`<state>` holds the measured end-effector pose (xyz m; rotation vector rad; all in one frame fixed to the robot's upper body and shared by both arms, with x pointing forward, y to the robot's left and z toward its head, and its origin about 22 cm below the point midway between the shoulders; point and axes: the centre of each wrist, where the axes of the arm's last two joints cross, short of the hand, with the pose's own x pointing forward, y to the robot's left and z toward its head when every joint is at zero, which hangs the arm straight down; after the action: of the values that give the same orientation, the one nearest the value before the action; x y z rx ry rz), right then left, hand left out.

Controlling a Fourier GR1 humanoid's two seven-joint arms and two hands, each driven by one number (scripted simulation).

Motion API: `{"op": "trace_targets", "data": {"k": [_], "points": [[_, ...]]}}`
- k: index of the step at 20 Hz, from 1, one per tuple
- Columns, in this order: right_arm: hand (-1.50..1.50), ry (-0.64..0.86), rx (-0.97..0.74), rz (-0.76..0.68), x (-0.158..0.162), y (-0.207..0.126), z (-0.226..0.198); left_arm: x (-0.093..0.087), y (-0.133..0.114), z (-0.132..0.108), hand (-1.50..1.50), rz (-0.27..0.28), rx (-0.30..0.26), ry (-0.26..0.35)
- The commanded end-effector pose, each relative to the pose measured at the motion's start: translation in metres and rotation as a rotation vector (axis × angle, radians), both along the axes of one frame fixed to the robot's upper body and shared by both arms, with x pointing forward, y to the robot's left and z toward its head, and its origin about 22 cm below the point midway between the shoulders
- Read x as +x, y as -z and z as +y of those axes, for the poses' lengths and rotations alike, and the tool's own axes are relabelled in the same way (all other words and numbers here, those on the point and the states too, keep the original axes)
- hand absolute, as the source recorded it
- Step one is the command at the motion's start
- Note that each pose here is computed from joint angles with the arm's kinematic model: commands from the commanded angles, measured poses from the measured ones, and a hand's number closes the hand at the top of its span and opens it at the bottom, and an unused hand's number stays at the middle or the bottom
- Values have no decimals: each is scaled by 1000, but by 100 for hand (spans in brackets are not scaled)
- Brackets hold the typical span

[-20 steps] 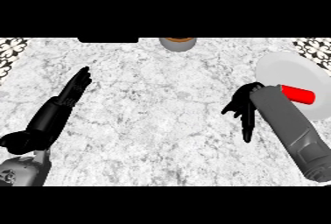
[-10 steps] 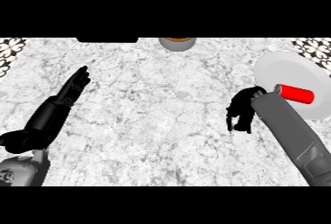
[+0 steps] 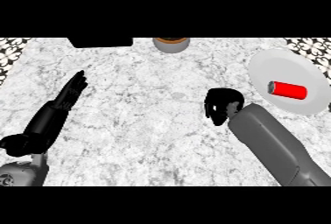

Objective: Pick the can from the placemat and place it in the plate

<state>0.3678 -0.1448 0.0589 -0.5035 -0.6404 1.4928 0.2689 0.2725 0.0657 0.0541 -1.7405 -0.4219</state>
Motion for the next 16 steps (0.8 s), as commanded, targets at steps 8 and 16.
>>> {"op": "trace_targets", "data": {"k": [8, 16], "points": [[150, 7, 60, -724, -111, 14, 29, -2, -4, 18, 0, -17, 12, -25], [150, 191, 94, -930, -172, -46, -4, 1, -12, 9, 0, -29, -7, 20]]}}
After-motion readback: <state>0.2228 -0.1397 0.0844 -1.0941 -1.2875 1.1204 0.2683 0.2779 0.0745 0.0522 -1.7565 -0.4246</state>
